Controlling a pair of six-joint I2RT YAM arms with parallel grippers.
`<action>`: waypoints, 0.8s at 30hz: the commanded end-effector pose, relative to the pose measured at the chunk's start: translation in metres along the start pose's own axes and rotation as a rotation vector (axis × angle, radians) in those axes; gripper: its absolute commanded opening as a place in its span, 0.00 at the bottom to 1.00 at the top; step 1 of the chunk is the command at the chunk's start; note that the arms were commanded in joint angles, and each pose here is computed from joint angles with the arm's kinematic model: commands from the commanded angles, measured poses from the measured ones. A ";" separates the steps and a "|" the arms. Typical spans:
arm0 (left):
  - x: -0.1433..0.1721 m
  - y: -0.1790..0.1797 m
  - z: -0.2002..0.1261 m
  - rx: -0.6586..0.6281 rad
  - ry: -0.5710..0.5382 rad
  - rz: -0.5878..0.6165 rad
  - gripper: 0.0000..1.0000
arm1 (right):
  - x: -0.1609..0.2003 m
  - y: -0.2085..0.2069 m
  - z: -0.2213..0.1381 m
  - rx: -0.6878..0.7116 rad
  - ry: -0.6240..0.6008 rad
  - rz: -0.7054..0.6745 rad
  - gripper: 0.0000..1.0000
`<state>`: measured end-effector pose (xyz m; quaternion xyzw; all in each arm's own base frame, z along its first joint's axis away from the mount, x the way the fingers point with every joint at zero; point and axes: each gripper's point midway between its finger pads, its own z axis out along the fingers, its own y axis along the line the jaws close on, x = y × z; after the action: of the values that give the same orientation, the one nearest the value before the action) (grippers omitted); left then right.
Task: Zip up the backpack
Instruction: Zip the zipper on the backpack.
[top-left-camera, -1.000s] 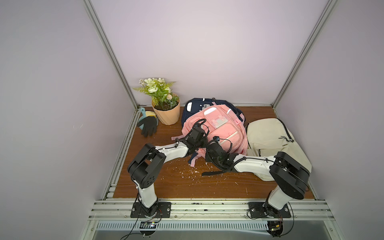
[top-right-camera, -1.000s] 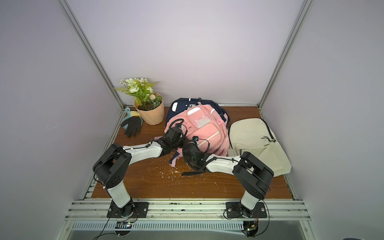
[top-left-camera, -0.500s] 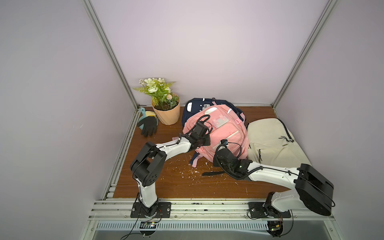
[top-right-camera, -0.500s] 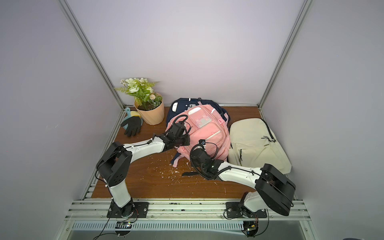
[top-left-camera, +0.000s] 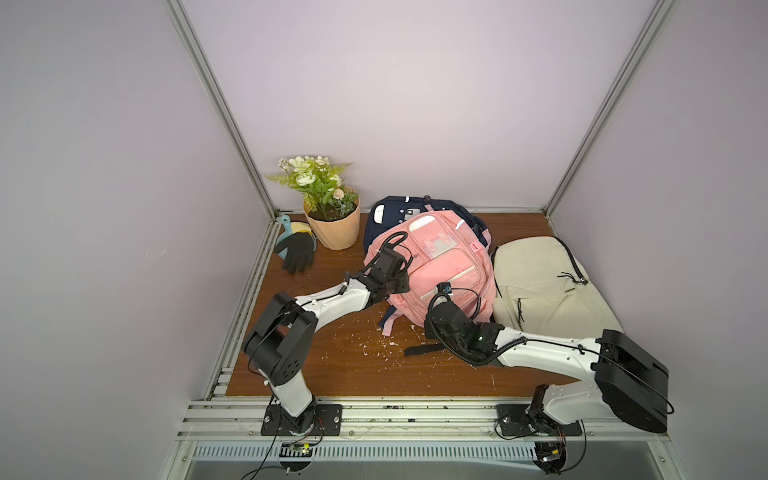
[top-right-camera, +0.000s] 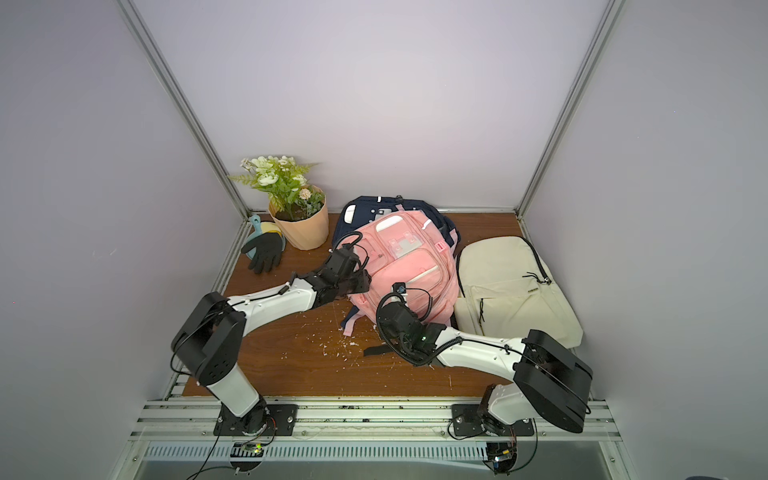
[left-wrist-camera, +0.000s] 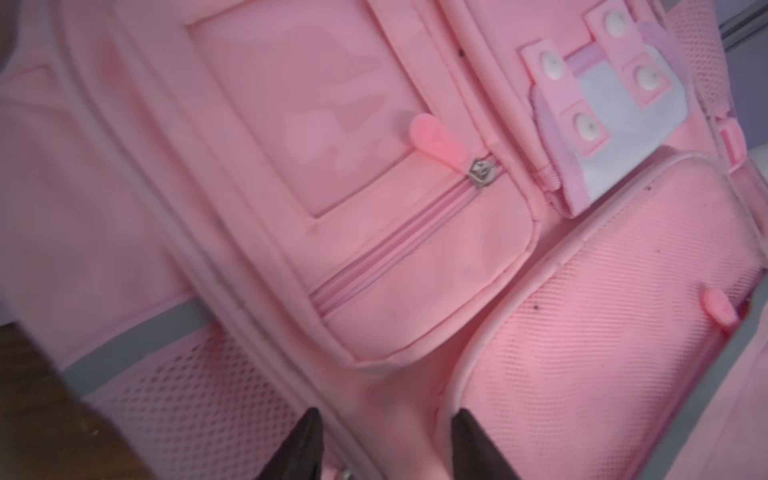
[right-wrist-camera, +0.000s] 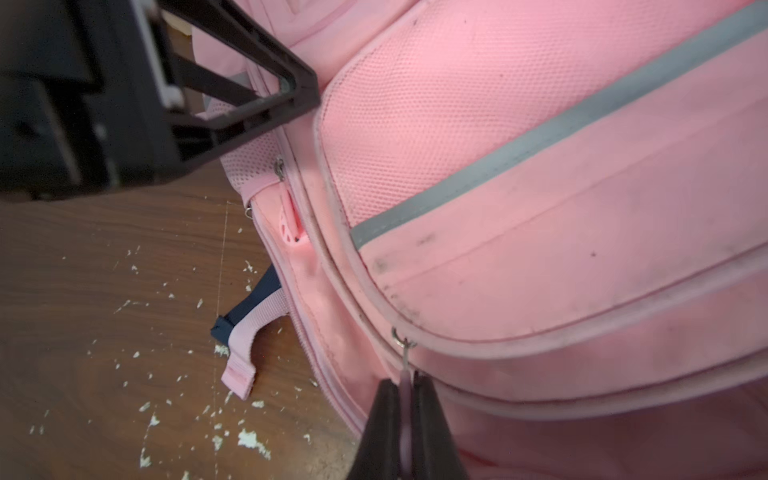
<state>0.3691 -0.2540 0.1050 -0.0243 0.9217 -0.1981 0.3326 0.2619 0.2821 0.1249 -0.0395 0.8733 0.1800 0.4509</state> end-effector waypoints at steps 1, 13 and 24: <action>-0.010 -0.009 -0.023 0.063 -0.090 -0.074 0.60 | -0.013 0.028 -0.004 -0.084 -0.014 -0.005 0.00; 0.039 -0.031 -0.015 0.235 0.016 -0.129 0.63 | -0.008 0.056 -0.005 -0.181 -0.018 -0.004 0.00; 0.051 -0.033 -0.005 0.239 0.043 -0.110 0.37 | 0.005 0.069 0.000 -0.200 0.016 -0.033 0.00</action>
<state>0.3260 -0.2787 0.0873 -0.0407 0.9013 -0.3059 0.3041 0.2542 0.3122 0.1103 -0.0790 0.8750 0.1900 0.4381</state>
